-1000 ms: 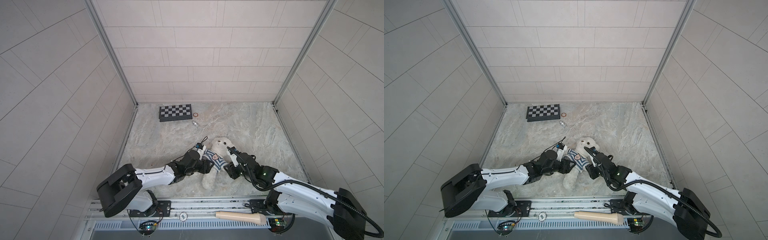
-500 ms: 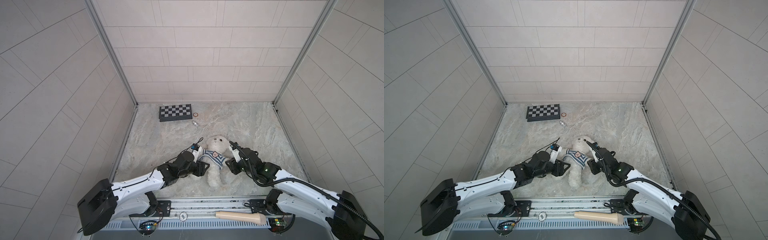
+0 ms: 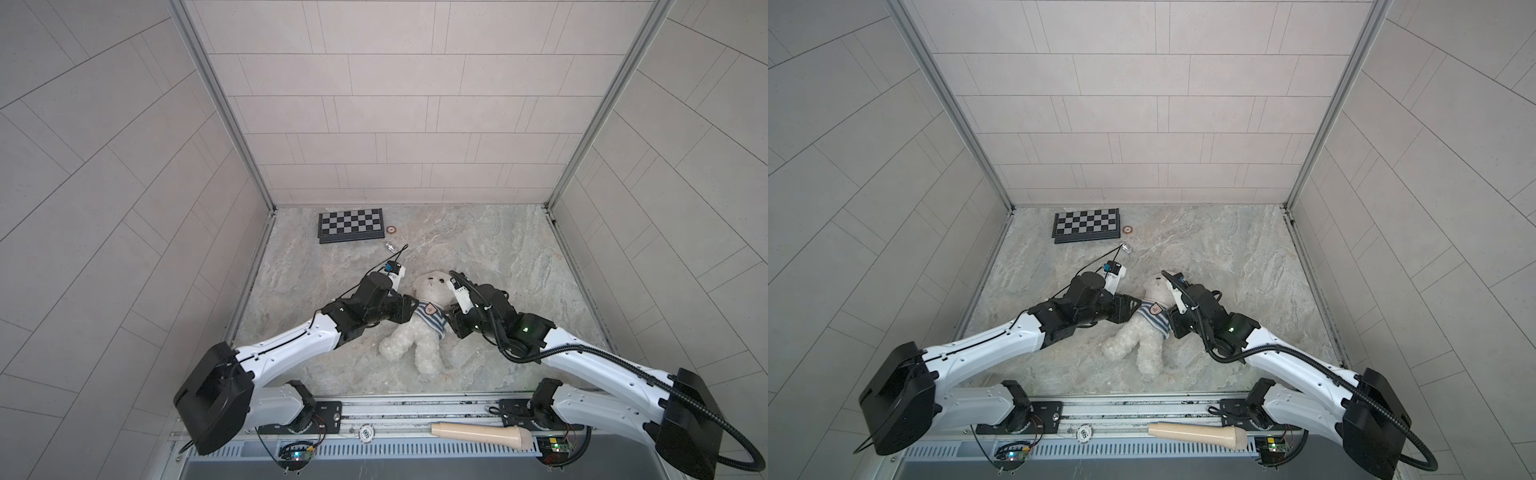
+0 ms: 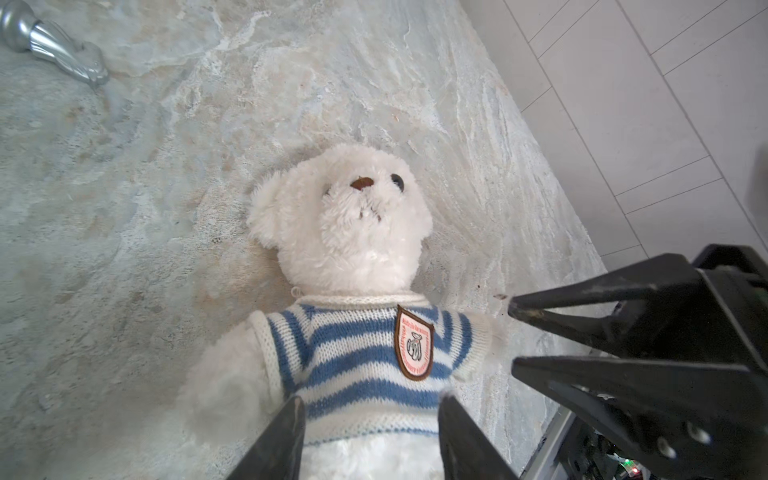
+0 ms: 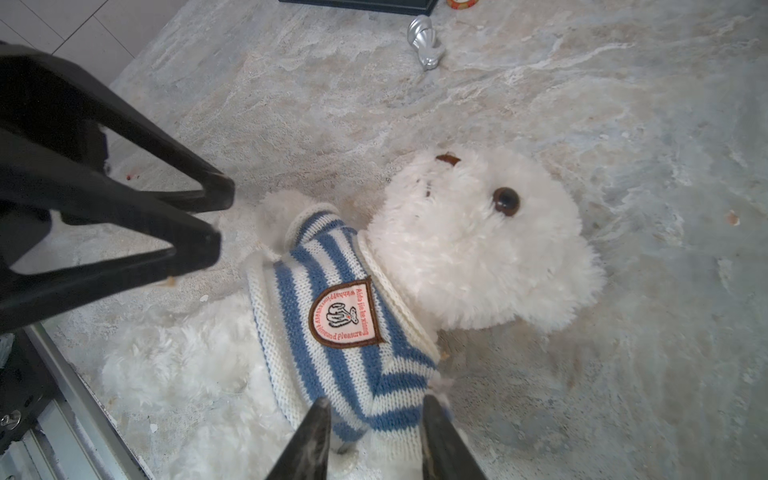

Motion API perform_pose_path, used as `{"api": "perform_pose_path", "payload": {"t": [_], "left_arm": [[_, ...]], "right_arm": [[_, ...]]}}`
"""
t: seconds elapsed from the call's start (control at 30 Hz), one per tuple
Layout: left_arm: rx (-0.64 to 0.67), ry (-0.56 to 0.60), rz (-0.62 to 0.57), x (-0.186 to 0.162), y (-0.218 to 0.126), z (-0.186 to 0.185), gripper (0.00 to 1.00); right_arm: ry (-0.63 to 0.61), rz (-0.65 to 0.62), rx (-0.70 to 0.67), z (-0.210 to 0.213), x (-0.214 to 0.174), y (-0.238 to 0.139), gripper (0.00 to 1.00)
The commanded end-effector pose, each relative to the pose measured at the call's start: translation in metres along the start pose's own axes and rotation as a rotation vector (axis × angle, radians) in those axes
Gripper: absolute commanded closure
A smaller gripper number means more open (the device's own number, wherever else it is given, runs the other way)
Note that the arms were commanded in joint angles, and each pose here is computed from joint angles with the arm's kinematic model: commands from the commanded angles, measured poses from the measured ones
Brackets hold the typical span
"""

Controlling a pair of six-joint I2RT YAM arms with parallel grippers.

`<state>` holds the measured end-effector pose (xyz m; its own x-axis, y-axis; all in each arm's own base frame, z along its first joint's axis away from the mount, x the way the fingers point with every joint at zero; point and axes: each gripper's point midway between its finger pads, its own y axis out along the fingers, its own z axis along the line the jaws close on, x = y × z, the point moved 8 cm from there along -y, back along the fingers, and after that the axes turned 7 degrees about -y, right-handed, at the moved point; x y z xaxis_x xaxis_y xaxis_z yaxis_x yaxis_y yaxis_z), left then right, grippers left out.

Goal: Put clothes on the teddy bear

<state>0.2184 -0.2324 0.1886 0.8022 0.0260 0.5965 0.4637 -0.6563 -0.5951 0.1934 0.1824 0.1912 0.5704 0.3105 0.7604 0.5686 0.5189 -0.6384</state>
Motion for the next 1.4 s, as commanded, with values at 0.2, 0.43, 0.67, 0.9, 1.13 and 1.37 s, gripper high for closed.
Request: {"api": "perform_pose_path", "payload": {"t": [0.2, 0.43, 0.67, 0.9, 1.13, 1.37], "left_arm": [[-0.021, 0.007, 0.073, -0.006, 0.028, 0.004, 0.48], [-0.022, 0.006, 0.123, -0.028, 0.032, 0.009, 0.51], [-0.040, -0.005, 0.149, -0.049, 0.036, 0.006, 0.53], [-0.055, -0.026, 0.159, -0.068, 0.035, 0.005, 0.54], [-0.057, -0.021, 0.168, -0.079, 0.029, 0.004, 0.50], [-0.150, -0.008, 0.144, -0.073, 0.008, -0.009, 0.40]], "right_arm": [[0.019, 0.009, 0.044, 0.007, -0.011, 0.023, 0.68], [0.022, 0.038, 0.030, 0.004, -0.023, 0.028, 0.74], [0.035, 0.046, 0.006, -0.002, -0.033, 0.026, 0.76], [0.034, 0.051, 0.013, -0.001, -0.032, 0.021, 0.76], [0.042, 0.017, 0.025, 0.001, -0.025, 0.009, 0.73], [0.056, 0.037, 0.035, 0.001, -0.038, 0.013, 0.73]]}}
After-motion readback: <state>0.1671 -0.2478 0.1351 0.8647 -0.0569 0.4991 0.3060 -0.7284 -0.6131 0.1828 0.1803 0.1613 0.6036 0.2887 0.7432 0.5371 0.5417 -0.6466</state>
